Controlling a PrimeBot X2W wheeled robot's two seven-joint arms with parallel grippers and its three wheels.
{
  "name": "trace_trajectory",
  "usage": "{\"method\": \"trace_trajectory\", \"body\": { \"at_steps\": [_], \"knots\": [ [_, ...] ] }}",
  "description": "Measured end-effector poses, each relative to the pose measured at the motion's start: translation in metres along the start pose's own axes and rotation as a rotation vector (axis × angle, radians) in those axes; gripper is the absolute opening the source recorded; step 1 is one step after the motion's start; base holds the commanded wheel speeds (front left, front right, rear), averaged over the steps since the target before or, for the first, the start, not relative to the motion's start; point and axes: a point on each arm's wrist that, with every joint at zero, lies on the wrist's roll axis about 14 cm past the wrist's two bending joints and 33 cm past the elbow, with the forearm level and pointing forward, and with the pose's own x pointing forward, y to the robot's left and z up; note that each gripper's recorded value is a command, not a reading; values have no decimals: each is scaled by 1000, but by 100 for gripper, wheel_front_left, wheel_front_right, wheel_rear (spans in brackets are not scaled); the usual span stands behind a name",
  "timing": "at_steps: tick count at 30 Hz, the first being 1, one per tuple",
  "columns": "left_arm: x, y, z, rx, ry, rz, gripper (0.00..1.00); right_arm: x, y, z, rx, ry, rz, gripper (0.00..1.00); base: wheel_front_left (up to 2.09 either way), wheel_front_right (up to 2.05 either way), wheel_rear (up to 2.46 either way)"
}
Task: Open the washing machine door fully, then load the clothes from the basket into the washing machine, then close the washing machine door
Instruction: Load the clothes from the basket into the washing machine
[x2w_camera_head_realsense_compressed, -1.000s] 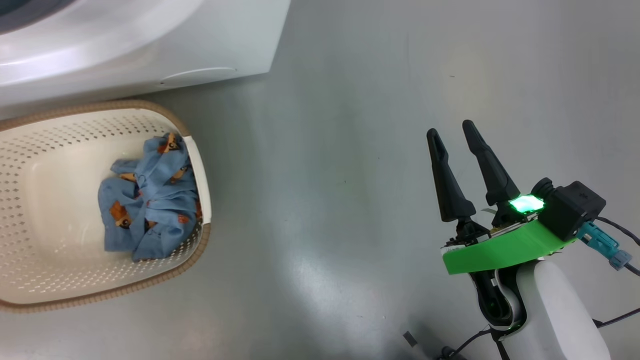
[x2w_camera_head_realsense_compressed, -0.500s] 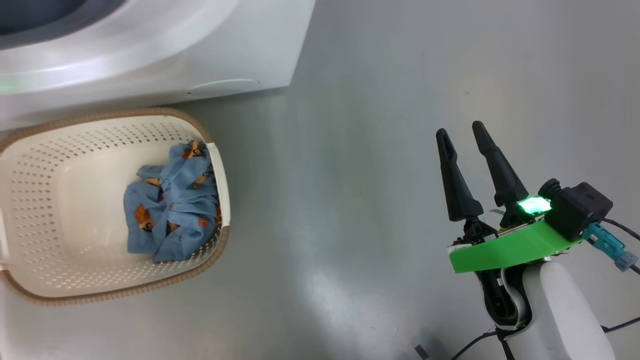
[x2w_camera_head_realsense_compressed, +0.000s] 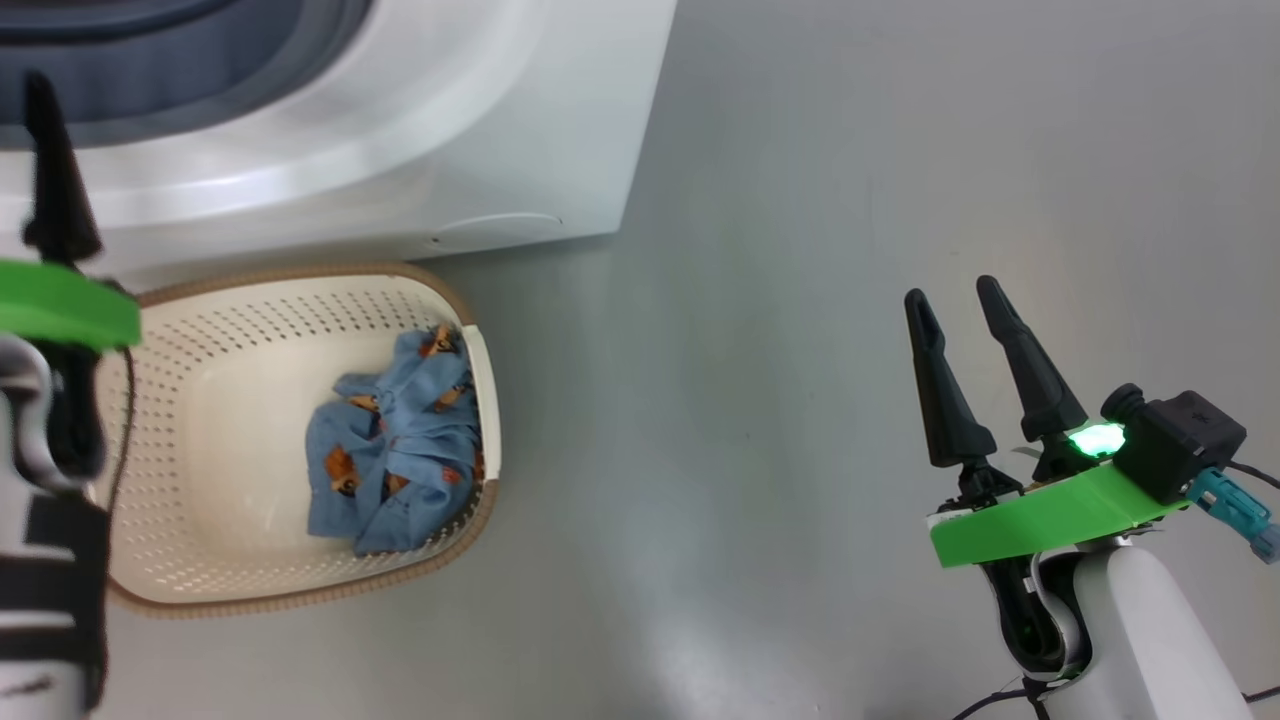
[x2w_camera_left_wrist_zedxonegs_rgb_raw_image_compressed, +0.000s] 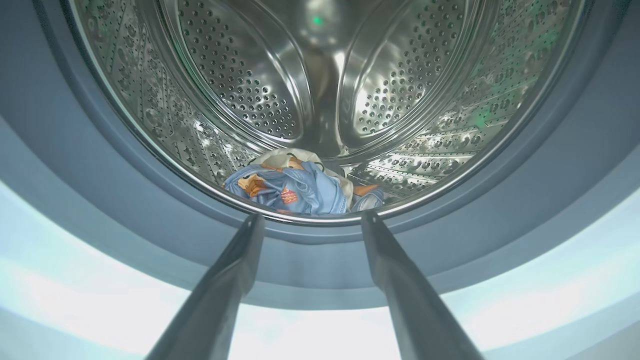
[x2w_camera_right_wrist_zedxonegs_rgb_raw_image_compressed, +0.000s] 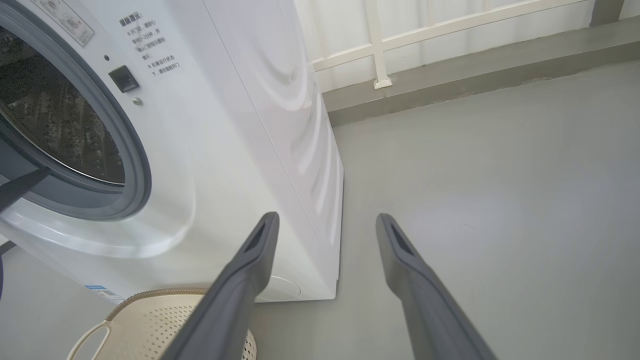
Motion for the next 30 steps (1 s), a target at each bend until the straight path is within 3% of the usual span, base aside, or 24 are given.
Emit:
{"method": "trace_trajectory", "body": {
  "at_steps": [7,30],
  "knots": [
    [-43,-1,6,57,2,3,100,-11,6,10,-15,-12,22,100,0,0,0],
    [-161,1,6,48,29,87,100,-46,11,30,-51,-37,47,100,0,0,0]
  ]
}}
